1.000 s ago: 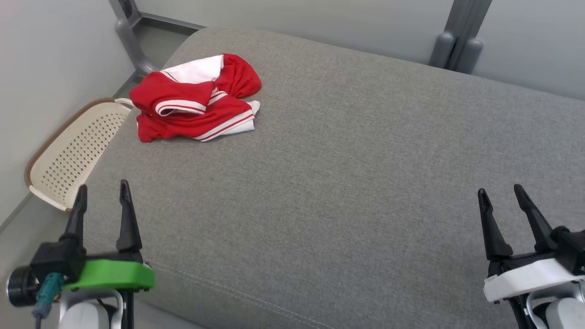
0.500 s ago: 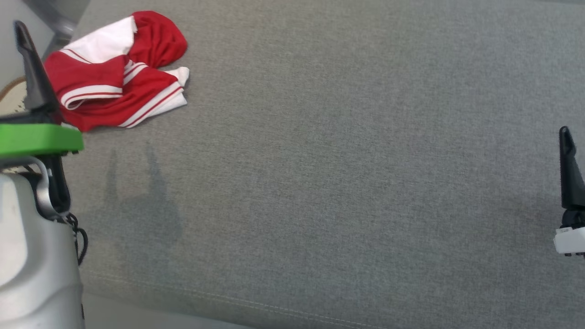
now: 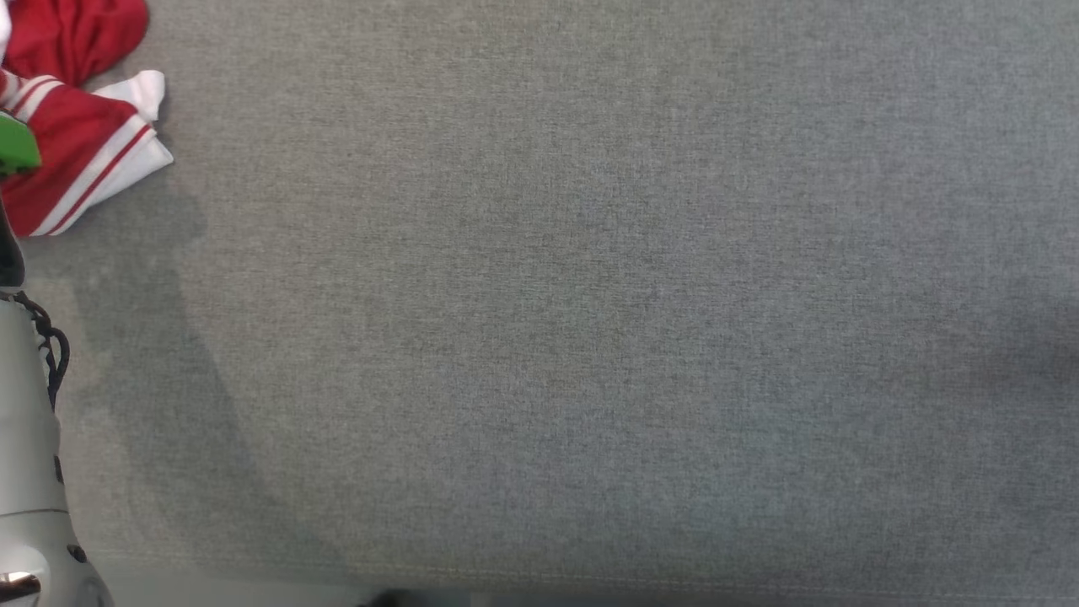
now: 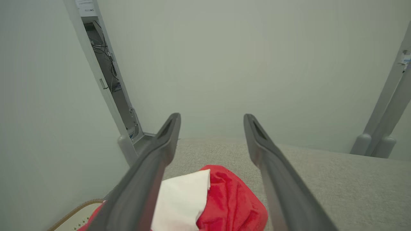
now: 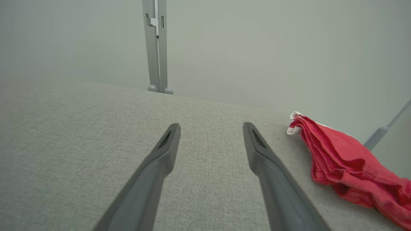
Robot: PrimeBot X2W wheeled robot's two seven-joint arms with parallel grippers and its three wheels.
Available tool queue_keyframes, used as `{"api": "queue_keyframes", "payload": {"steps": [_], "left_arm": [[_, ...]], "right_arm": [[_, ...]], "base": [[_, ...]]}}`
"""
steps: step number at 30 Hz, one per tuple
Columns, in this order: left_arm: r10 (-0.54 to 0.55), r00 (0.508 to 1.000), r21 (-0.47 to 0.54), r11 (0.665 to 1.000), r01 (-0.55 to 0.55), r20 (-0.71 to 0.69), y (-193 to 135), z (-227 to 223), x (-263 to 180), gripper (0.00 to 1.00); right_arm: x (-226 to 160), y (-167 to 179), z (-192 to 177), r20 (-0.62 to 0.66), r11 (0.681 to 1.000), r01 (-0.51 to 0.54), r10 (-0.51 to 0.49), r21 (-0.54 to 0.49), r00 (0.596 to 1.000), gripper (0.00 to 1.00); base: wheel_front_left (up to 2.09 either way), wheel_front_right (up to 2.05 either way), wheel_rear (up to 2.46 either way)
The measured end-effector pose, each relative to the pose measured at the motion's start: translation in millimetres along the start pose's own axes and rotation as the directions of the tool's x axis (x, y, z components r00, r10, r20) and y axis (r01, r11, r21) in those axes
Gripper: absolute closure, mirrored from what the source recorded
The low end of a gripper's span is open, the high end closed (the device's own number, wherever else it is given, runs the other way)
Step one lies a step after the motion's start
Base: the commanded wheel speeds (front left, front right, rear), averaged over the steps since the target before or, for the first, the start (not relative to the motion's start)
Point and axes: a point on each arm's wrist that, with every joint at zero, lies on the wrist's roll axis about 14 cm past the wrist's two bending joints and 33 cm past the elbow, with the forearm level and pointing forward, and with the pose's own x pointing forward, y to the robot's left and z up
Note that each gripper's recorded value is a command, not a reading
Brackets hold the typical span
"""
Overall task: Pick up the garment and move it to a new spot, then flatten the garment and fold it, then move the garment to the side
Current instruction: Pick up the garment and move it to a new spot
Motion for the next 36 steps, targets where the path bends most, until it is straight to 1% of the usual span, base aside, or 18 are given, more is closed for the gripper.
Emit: {"api": "queue_keyframes", "payload": {"steps": [4,6,10,13,16,18,23,27,31,36], "left_arm": [[0.008,0.988,0.03,1.0,-0.004,-0.155,1.9,-52.1,5.5,0.0],[0.017,0.979,0.034,0.999,-0.011,-0.202,3.5,-68.7,7.3,0.0],[0.045,0.932,0.052,0.998,-0.028,-0.36,11.6,-114.4,-3.0,0.0],[0.061,0.894,0.064,0.997,-0.037,-0.443,16.8,-135.2,-9.6,0.0],[0.065,0.872,0.062,0.997,-0.04,-0.485,18.1,-144.4,-12.2,0.0],[0.068,0.865,0.057,0.997,-0.045,-0.498,19.8,-146.3,-12.7,0.99],[0.069,0.849,0.061,0.997,-0.044,-0.524,22.7,-149.0,-15.4,1.0],[0.062,0.862,0.056,0.998,-0.04,-0.503,22.1,-142.7,-16.4,1.0],[0.047,0.893,0.066,0.998,-0.019,-0.448,19.7,-124.8,-11.4,1.0],[0.013,0.947,0.065,0.998,0.008,-0.32,11.8,-76.9,8.1,1.0]], "right_arm": [[0.8,-5.1,-10.3,-0.032,1.0,0.006,-0.007,-0.019,0.999,0.0],[0.9,-6.3,-15.1,-0.046,1.0,0.007,-0.008,-0.024,0.999,0.0],[0.0,-9.8,-23.8,-0.072,0.999,0.012,-0.014,-0.035,0.997,0.0],[-1.1,-12.1,-28.3,-0.087,0.999,0.017,-0.02,-0.041,0.996,0.0],[-0.4,-10.7,-30.3,-0.092,0.999,0.013,-0.016,-0.039,0.996,0.0],[0.3,-8.5,-30.7,-0.092,0.999,0.007,-0.01,-0.035,0.996,0.0],[0.5,-5.9,-29.3,-0.091,1.0,0.001,-0.004,-0.03,0.996,0.0],[-0.2,-3.1,-25.4,-0.081,1.0,-0.002,0.001,-0.019,0.997,0.0],[-1.4,1.5,-19.9,-0.062,1.0,-0.004,0.004,0.006,0.998,0.0],[-7.1,10.3,-14.5,-0.046,0.999,-0.004,0.007,0.049,0.999,0.0]], "base": [[0.0,0.0,0.0],[0.0,0.0,0.0],[0.0,0.0,0.0],[0.0,0.0,0.0],[0.0,0.0,0.0],[0.0,0.0,0.0],[0.0,0.0,0.0],[0.0,0.0,0.0],[0.0,0.0,0.0],[0.0,0.0,0.0]]}}
